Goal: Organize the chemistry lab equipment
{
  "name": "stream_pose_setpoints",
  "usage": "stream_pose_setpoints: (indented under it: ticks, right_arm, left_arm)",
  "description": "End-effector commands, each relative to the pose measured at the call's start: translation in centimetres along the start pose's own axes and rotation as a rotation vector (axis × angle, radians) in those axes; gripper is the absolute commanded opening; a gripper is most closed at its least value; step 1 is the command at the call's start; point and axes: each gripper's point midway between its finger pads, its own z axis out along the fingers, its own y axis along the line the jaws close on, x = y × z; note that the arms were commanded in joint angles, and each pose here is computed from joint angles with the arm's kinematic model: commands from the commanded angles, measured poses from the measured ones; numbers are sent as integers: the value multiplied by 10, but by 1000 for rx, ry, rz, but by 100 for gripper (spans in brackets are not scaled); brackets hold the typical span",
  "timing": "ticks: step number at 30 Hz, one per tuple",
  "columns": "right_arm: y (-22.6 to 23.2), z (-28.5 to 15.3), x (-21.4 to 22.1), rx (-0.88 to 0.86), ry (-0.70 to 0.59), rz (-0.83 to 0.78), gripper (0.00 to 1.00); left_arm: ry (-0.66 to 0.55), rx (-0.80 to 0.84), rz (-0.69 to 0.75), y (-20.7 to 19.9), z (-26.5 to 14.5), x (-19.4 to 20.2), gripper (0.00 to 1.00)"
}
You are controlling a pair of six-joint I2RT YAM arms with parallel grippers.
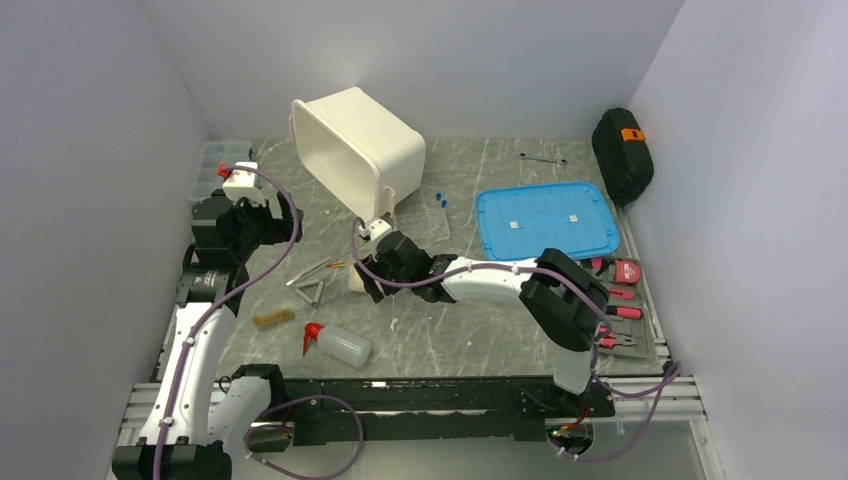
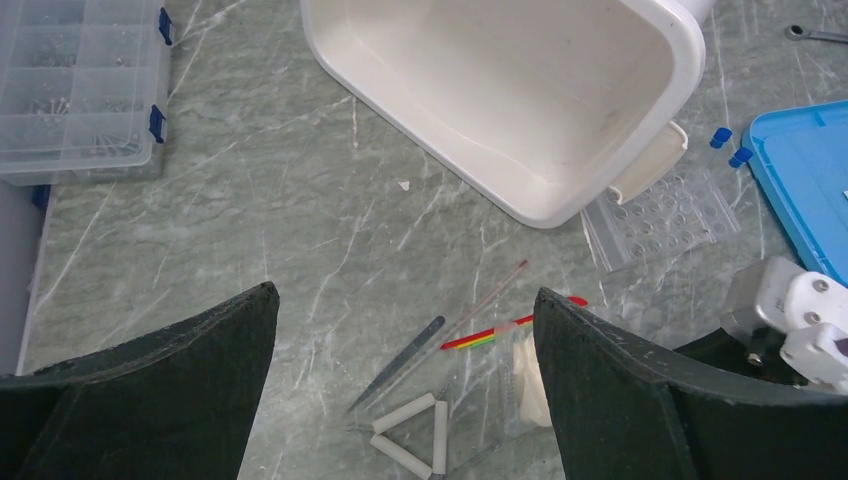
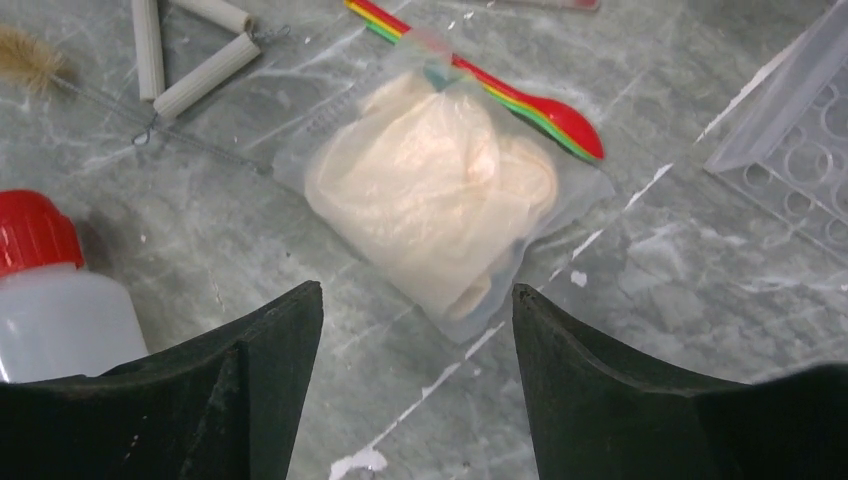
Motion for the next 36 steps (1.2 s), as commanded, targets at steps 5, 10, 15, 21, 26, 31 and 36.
stream_pose_setpoints:
  ticks: [5, 10, 15, 21, 26, 31, 36]
  right_arm:
    - [-7, 18, -12, 75, -5, -2, 70]
    - [-9, 25, -4, 86, 19, -6, 67]
    - [-8, 30, 0, 92, 30, -11, 65]
    - [-8, 36, 7, 101, 46, -21, 62]
    - [-11, 40, 12, 125, 53, -25, 56]
    - [-14, 40, 12, 139, 53, -27, 43]
    - [-15, 34, 12, 143, 43, -28, 25]
  left_arm:
    - [-30, 7, 19, -6, -2, -13, 99]
    - [-30, 5, 21, -6, -2, -13, 99]
    - [-30, 4, 22, -6, -2, -13, 99]
    - [-28, 2, 23, -6, -2, -12, 99]
    - [-25, 3, 23, -6, -1, -12, 99]
    - [-24, 3, 23, -6, -1, -11, 99]
    - [-22, 3, 23, -6, -1, -11, 99]
